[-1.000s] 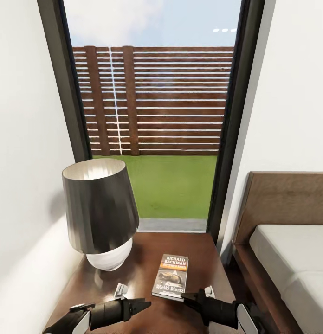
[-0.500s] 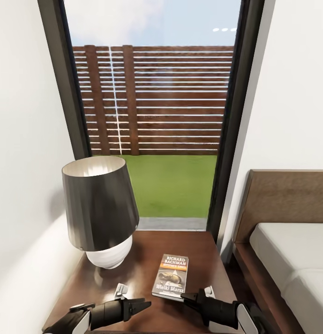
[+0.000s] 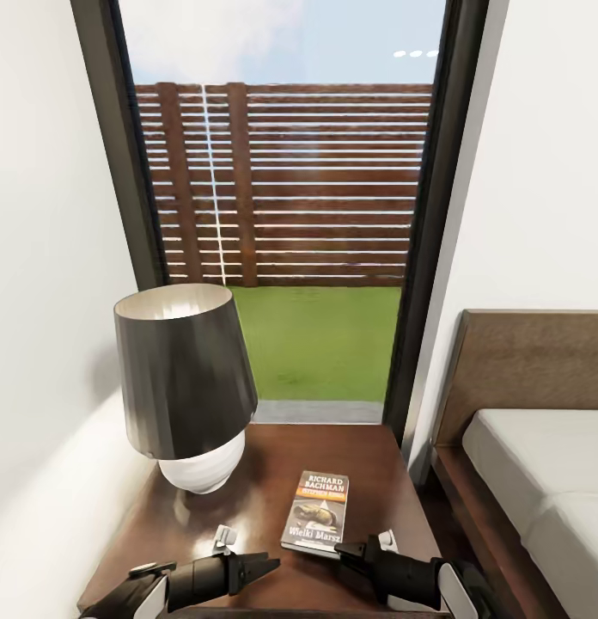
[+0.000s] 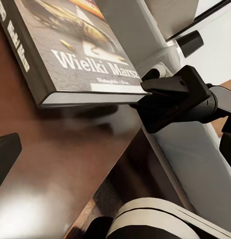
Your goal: In the bedroom, move the book from the bed onto either nightstand, and place the two sandals side by side next to the bed.
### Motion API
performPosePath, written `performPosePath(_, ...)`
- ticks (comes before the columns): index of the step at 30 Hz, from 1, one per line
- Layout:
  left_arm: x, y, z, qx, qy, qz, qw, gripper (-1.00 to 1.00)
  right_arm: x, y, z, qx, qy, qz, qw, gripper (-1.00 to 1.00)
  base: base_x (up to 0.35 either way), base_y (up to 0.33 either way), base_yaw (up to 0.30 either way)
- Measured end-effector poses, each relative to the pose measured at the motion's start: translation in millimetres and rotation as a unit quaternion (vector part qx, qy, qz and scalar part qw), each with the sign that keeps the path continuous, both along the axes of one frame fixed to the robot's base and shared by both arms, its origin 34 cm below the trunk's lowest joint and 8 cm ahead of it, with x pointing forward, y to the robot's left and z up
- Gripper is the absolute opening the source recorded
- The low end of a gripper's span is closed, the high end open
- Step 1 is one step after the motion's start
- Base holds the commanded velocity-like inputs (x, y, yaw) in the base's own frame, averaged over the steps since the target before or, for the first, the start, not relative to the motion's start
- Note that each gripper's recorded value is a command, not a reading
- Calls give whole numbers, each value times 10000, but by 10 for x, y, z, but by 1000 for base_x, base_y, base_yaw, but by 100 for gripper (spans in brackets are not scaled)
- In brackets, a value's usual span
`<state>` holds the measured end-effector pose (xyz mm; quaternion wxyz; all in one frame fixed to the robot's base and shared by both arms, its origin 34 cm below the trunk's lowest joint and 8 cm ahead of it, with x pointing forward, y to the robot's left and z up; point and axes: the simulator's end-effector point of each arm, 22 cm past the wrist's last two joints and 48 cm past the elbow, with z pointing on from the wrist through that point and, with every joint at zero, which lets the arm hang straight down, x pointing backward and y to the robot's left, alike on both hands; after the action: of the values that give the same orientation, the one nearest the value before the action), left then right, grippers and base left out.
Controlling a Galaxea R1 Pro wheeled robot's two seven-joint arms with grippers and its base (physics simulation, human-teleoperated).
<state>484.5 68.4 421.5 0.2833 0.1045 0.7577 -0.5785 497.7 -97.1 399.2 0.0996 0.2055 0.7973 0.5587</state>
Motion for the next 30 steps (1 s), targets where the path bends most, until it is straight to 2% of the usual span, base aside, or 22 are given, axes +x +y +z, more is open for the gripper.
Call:
performPosePath(20, -10, 11, -59, 4, 40, 9, 10000, 100, -13, 0, -57, 0, 39, 0, 10000, -100, 0, 0, 0)
performPosePath(30, -9, 11, -58, 3, 40, 11, 10000, 100, -17, 0, -60, -2, 41, 1, 10000, -100, 81, 0, 0)
